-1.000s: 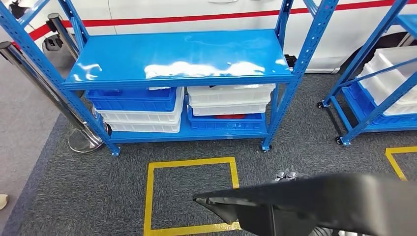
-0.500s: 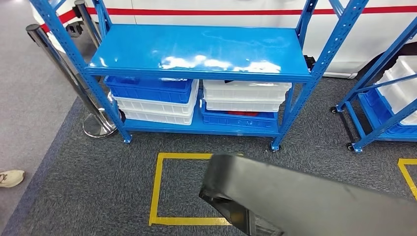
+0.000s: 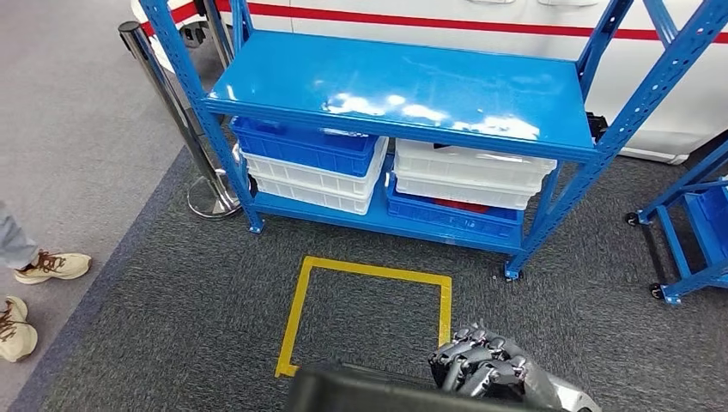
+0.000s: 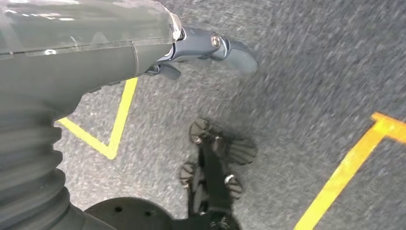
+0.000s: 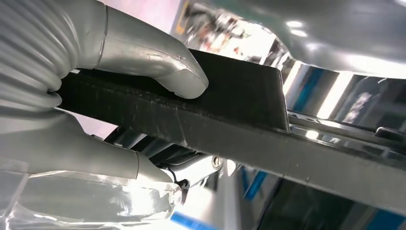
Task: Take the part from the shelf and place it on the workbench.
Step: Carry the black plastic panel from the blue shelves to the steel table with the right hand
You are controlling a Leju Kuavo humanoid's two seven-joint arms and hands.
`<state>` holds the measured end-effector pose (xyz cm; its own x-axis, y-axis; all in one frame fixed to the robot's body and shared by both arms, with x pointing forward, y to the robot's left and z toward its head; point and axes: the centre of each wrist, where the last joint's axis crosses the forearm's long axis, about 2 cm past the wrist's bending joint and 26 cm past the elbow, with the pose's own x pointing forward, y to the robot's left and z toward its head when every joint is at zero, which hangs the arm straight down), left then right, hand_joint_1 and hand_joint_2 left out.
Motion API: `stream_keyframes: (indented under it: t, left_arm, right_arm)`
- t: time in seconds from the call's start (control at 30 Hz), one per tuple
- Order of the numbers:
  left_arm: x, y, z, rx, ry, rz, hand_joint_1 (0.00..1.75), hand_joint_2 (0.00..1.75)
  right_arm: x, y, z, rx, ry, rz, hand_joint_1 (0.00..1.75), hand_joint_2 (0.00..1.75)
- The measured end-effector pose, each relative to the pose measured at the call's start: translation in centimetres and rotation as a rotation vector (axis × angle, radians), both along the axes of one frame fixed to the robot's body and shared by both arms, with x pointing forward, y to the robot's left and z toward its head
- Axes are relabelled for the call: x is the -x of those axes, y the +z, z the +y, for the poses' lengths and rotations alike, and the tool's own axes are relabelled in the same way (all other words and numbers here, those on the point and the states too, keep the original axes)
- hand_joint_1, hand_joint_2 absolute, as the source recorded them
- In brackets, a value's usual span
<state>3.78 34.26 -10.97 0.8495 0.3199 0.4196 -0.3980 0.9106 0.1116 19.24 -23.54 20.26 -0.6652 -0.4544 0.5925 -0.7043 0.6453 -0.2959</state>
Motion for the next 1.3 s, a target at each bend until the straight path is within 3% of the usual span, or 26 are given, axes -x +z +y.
stream_keyframes:
  t: [0.23, 0.57, 1.3]
  left_arm:
    - [-0.5, 0.0, 0.0, -0.013, -0.016, 0.002, 0.0, 1.75]
    - [-0.8, 0.1, -0.2, -0.034, -0.013, -0.011, 0.0, 1.75]
    - [-0.1, 0.0, -0.7, -0.078, 0.002, -0.058, 0.0, 1.75]
  right_arm:
    - [-2.2, -1.1, 2.6, 0.024, 0.14, 0.048, 1.75, 1.75]
    - [-5.4, -0.6, 8.1, 0.036, 0.275, 0.096, 1.75, 1.75]
    - [-6.0, -3.1, 10.4, 0.053, 0.33, 0.162, 1.75, 1.75]
